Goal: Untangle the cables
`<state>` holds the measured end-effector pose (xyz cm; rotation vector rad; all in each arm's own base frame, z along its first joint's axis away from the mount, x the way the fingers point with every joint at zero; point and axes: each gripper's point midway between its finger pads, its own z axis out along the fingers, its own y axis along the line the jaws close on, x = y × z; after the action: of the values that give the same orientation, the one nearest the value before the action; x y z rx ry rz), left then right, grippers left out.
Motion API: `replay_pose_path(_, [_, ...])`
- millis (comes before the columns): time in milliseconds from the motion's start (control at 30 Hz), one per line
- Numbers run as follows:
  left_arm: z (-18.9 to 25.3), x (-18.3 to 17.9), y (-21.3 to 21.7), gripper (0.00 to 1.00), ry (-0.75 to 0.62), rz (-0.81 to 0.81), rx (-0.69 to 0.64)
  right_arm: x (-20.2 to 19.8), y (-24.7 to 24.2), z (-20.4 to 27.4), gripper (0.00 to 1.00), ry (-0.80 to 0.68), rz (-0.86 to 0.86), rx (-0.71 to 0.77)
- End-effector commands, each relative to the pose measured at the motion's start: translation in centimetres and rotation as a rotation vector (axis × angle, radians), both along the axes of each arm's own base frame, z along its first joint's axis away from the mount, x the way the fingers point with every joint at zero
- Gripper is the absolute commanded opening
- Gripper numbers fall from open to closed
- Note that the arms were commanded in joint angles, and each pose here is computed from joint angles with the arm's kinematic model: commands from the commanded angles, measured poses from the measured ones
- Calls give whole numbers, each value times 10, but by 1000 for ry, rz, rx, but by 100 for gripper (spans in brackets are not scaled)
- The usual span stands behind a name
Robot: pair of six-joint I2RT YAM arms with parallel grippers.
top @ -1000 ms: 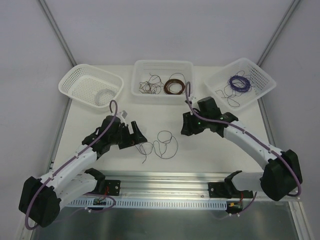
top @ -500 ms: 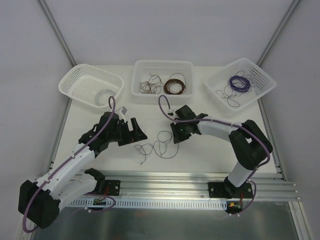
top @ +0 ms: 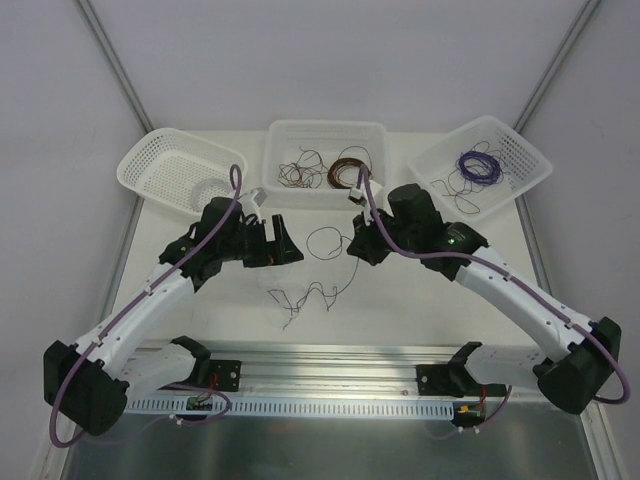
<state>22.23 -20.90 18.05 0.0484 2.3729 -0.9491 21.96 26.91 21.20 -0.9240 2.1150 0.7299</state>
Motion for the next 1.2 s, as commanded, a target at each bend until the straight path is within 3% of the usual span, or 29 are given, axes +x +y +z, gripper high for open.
replay_pose_path(0, [35,4,-20,86,-83,-132,-41,-22,-1,32,1,-48,142,23])
replay_pose_path(233, [75,-4,-49,82,-220,-369,-100,-40,3,59,1,-75,234,87])
replay_pose_path(433, [88,-24,-60,79,-241,-510,-190,-48,1,64,1,-80,253,102])
replay_pose_path(733, [90,-17,-60,76,-239,-462,-188,-53,-3,56,1,-65,263,78])
replay_pose_path(1167, [104,-15,-53,79,-319,-410,-187,-64,-1,45,1,-26,310,62])
